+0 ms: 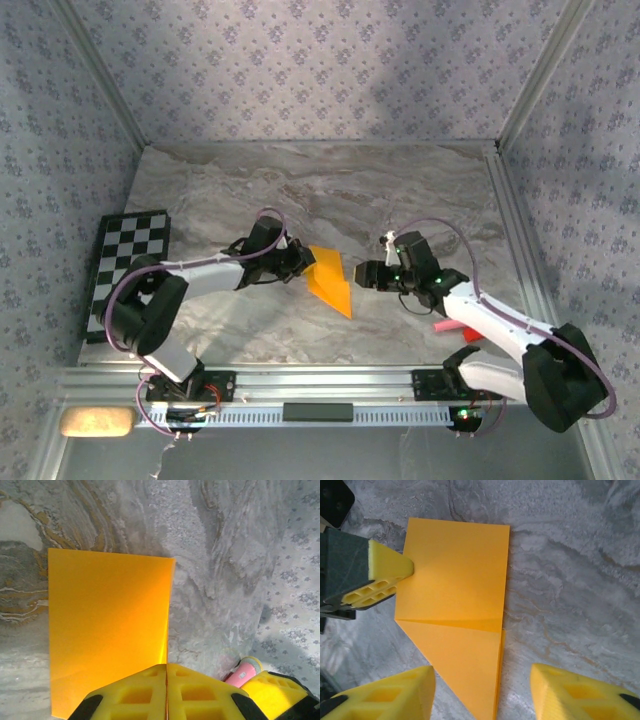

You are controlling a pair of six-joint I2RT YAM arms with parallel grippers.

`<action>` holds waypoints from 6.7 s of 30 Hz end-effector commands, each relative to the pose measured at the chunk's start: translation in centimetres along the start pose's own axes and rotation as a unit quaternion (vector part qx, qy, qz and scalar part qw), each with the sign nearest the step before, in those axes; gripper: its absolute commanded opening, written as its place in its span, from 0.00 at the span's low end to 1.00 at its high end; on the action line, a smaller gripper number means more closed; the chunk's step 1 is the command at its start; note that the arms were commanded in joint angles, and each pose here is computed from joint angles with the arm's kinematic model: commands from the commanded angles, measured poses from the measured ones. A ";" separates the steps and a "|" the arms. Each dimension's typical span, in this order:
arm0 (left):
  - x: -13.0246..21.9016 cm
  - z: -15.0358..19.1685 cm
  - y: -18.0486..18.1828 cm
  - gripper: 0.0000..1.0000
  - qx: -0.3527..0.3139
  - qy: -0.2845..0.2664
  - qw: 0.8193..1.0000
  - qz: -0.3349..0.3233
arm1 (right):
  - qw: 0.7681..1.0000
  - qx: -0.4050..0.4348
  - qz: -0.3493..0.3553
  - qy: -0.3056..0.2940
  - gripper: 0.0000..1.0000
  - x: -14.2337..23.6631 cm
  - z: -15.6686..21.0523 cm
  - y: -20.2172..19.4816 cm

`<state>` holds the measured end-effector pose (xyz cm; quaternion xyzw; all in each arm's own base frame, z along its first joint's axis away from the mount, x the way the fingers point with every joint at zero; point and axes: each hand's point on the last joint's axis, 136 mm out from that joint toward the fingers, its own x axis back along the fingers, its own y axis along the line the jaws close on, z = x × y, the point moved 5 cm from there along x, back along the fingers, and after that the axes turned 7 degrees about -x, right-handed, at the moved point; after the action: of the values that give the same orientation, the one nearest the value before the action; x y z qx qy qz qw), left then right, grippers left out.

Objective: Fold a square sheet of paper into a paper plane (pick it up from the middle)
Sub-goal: Fourth fold the wing at the center of the table.

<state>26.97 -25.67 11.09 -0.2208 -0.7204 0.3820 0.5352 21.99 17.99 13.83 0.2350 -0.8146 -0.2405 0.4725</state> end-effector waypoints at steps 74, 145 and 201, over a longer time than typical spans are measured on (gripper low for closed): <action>0.4 0.1 -1.3 0.11 0.022 -0.038 0.999 0.004 | 0.923 0.343 0.160 -0.069 0.21 -6.4 7.7 1.6; 1.6 0.9 -0.6 0.08 -0.034 -0.027 0.999 -0.026 | 0.991 0.064 -0.035 0.109 0.06 -10.0 7.2 0.7; -3.4 0.9 2.3 0.08 -0.010 -0.018 0.998 -0.060 | 0.980 -0.041 -0.012 0.197 0.06 -10.8 7.2 -1.0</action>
<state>26.51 -26.37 6.74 -0.1663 -0.7409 0.3458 0.5512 21.91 26.28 5.47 0.3175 -0.7133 -0.2396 0.5770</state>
